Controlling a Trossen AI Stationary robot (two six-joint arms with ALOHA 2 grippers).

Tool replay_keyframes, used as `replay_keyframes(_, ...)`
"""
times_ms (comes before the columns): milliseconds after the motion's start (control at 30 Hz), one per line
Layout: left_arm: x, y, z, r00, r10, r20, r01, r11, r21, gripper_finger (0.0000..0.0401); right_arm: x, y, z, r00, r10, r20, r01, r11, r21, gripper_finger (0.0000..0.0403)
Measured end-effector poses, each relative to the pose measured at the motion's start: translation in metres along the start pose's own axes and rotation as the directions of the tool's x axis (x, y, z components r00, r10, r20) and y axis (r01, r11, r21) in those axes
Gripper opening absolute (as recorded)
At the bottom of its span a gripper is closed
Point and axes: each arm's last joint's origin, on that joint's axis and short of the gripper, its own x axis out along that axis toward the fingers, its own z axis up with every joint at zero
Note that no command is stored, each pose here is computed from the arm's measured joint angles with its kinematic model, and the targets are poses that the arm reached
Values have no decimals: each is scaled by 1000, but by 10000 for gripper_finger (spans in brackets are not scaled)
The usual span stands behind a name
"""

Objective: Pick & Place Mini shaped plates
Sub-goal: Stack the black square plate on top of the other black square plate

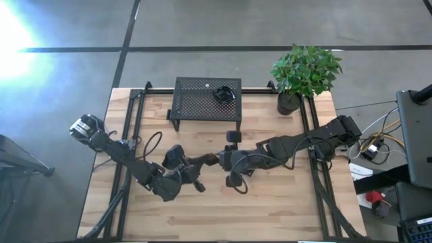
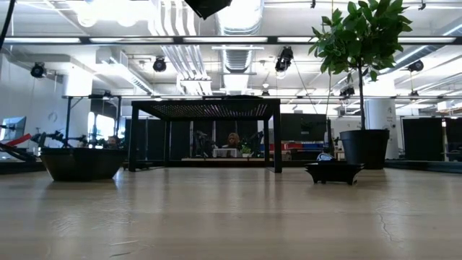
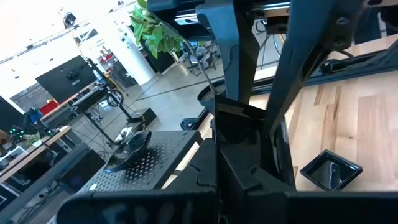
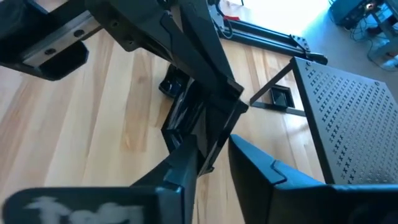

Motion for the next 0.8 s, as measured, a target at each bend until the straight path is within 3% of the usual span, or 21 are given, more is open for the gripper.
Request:
replay_keyframes(233, 0, 0, 1, 1000, -13, 6, 13, 1000, -9, 0, 0, 0, 0, 1000, -7, -3, 7, 1000, 4, 16)
replay_keyframes(600, 0, -1, 1, 1000, -27, 8, 27, 1000, -10, 3, 0, -1, -1, 1000, -5, -13, 5, 1000, -1, 8)
replay_keyframes(800, 0, -1, 1, 999, -47, 12, 47, 999, -15, 56, 0, -1, -2, 1000, -5, -22, 5, 1000, -9, 8)
